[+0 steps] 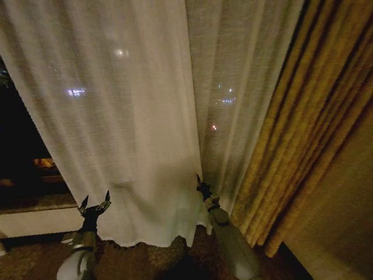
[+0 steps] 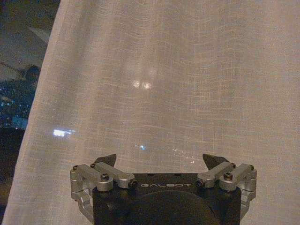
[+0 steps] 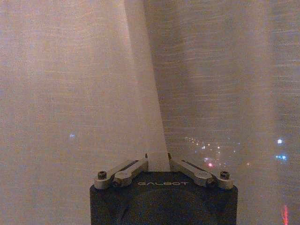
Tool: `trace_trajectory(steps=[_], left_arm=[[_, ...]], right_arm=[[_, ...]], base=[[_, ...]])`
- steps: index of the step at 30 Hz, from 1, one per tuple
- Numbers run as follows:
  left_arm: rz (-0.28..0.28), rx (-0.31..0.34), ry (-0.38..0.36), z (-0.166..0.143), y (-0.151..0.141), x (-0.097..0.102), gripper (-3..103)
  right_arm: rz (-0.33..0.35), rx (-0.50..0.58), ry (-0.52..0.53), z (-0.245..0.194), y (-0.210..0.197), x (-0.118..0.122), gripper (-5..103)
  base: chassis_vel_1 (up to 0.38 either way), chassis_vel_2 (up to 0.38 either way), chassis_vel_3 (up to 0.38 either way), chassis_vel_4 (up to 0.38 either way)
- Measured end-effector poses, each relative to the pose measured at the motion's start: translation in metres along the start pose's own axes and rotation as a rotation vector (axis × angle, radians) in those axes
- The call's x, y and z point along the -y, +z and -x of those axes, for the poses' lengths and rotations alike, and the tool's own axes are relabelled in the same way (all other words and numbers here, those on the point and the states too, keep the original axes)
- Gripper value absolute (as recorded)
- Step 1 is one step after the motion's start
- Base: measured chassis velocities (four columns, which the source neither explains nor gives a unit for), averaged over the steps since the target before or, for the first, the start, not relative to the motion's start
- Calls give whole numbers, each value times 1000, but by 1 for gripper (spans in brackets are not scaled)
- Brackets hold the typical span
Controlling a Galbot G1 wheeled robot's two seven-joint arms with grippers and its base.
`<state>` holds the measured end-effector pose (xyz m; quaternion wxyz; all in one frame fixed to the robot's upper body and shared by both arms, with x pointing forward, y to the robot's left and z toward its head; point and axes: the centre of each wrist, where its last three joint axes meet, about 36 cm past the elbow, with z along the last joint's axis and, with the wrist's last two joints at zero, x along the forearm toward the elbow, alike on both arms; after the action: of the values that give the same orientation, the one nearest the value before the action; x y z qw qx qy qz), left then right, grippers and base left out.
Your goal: Open the curtains by pulling them apart, changing their state from closed to fully open.
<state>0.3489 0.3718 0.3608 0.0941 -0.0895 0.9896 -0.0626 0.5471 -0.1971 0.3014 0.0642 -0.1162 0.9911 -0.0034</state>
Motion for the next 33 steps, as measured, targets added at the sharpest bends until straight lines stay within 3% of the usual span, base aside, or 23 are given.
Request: trace_trajectory(steps=[11, 21, 33], left_arm=[[0, 0, 1, 0, 0, 0, 100], [1, 0, -1, 0, 0, 0, 100], [0, 0, 0, 0, 0, 0, 100]], right_arm=[[-31, 68, -39, 2, 4, -5, 0], [-93, 29, -5, 12, 9, -4, 0], [-180, -62, 299, 39, 3, 36, 0]], base=[[-293, -308, 298, 275], [2, -14, 5, 0], [4, 6, -4, -2]])
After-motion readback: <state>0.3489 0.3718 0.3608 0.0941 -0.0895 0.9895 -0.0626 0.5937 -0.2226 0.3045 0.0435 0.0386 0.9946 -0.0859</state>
